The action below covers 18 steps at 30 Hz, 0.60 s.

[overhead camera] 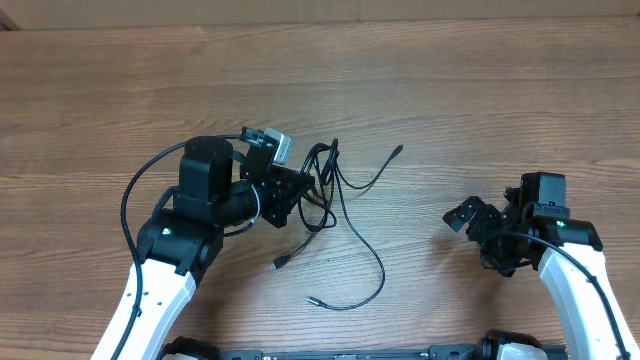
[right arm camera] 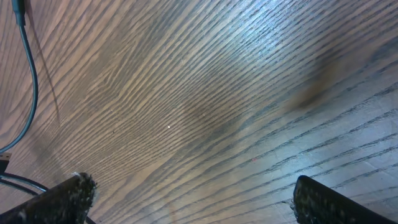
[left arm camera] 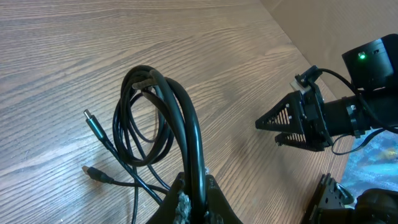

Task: Untangle cables

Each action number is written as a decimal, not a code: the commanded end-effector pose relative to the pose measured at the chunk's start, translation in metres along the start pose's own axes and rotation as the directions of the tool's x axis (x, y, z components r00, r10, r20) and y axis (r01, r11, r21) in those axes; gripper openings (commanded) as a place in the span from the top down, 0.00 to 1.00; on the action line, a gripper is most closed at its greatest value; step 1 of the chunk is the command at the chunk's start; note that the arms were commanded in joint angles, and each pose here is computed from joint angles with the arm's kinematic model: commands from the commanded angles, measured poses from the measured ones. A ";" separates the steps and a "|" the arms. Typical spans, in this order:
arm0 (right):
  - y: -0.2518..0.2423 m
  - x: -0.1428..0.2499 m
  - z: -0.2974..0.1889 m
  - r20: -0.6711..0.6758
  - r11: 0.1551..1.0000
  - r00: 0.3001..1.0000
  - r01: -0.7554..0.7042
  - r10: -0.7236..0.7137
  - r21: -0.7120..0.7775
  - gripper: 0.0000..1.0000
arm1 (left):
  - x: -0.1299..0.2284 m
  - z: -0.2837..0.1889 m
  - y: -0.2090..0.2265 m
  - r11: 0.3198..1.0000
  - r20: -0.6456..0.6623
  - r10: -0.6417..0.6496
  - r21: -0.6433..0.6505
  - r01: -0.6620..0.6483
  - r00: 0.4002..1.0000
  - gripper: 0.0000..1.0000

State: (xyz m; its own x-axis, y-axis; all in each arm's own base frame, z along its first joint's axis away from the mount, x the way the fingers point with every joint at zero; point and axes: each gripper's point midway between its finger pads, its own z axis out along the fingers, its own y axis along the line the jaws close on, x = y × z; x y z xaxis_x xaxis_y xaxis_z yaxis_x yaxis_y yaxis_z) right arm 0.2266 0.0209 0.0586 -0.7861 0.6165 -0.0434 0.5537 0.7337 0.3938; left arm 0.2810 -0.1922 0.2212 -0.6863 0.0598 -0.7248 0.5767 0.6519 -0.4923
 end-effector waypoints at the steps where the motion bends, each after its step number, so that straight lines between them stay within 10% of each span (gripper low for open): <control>1: 0.003 -0.003 -0.002 0.007 1.000 1.000 0.000 0.000 -0.010 0.00 | -0.002 -0.002 -0.009 0.999 0.008 0.013 0.033 -0.013 1.000 0.96; 18: 0.003 -0.003 -0.002 0.007 1.000 1.000 0.000 0.000 -0.010 0.00 | -0.003 -0.002 -0.006 1.000 0.011 0.013 0.012 -0.013 1.000 0.96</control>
State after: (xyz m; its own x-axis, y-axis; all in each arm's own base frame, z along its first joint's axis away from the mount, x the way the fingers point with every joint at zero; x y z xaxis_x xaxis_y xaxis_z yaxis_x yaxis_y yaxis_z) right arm 0.2266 0.0209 0.0586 -0.7861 0.6165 -0.0434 0.5537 0.7337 0.3938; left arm 0.2811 -0.1921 0.2211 -0.6862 0.0597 -0.7249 0.5764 0.6525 -0.4919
